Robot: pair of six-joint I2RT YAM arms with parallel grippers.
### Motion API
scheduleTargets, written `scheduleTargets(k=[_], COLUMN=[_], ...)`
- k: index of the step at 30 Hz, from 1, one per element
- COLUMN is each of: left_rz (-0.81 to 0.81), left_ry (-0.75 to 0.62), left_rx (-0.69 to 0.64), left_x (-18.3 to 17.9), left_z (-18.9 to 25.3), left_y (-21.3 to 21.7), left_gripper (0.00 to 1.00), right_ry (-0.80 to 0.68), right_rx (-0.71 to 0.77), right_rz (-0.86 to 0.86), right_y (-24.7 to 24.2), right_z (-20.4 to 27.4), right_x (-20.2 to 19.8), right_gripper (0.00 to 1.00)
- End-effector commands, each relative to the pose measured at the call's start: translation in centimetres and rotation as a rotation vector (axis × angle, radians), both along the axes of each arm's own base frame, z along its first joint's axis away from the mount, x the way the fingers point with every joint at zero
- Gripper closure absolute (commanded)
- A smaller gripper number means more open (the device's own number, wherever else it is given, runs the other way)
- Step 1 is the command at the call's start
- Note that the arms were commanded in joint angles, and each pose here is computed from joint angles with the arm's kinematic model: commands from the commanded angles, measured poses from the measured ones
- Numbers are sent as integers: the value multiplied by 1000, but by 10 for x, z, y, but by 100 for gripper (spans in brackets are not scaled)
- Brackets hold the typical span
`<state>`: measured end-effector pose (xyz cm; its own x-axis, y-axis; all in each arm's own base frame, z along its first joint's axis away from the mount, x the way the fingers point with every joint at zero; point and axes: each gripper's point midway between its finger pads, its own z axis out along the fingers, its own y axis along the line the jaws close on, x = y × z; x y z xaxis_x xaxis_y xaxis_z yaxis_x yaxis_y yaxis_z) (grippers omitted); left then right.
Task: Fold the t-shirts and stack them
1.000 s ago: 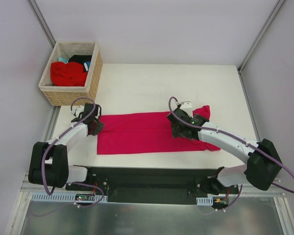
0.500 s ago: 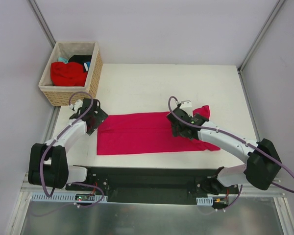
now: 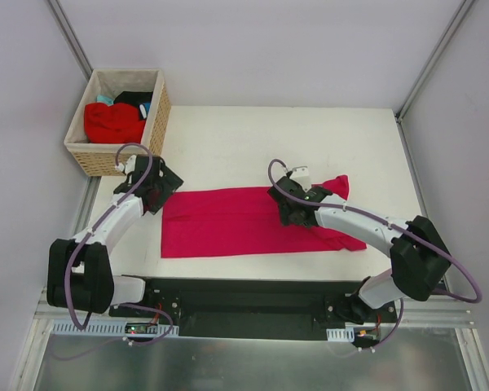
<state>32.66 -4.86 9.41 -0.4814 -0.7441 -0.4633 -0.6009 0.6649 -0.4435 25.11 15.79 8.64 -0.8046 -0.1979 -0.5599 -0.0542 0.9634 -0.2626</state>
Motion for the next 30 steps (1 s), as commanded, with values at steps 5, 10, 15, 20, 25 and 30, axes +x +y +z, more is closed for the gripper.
scheduleTargets(k=[5, 10, 15, 20, 25, 30], left_rz=[-22, -21, -16, -7, -7, -2], left_ry=[29, 41, 64, 84, 98, 102], left_rx=[-60, -61, -60, -56, -53, -49], left_x=[2, 2, -4, -14, -22, -26], left_z=[-35, -48, -62, -71, -76, -78], left_y=[-11, -12, -11, -9, -7, -4], left_gripper=[13, 13, 14, 14, 14, 14], right_ry=[-28, -18, 6, 67, 135, 144], right_rx=[13, 15, 21, 88, 89, 70], right_rz=[23, 37, 70, 101, 130, 122], right_y=[7, 13, 24, 46, 62, 60], right_z=[9, 7, 1, -17, -40, -49], right_x=[7, 10, 16, 28, 39, 45], right_gripper=[16, 16, 16, 16, 18, 18])
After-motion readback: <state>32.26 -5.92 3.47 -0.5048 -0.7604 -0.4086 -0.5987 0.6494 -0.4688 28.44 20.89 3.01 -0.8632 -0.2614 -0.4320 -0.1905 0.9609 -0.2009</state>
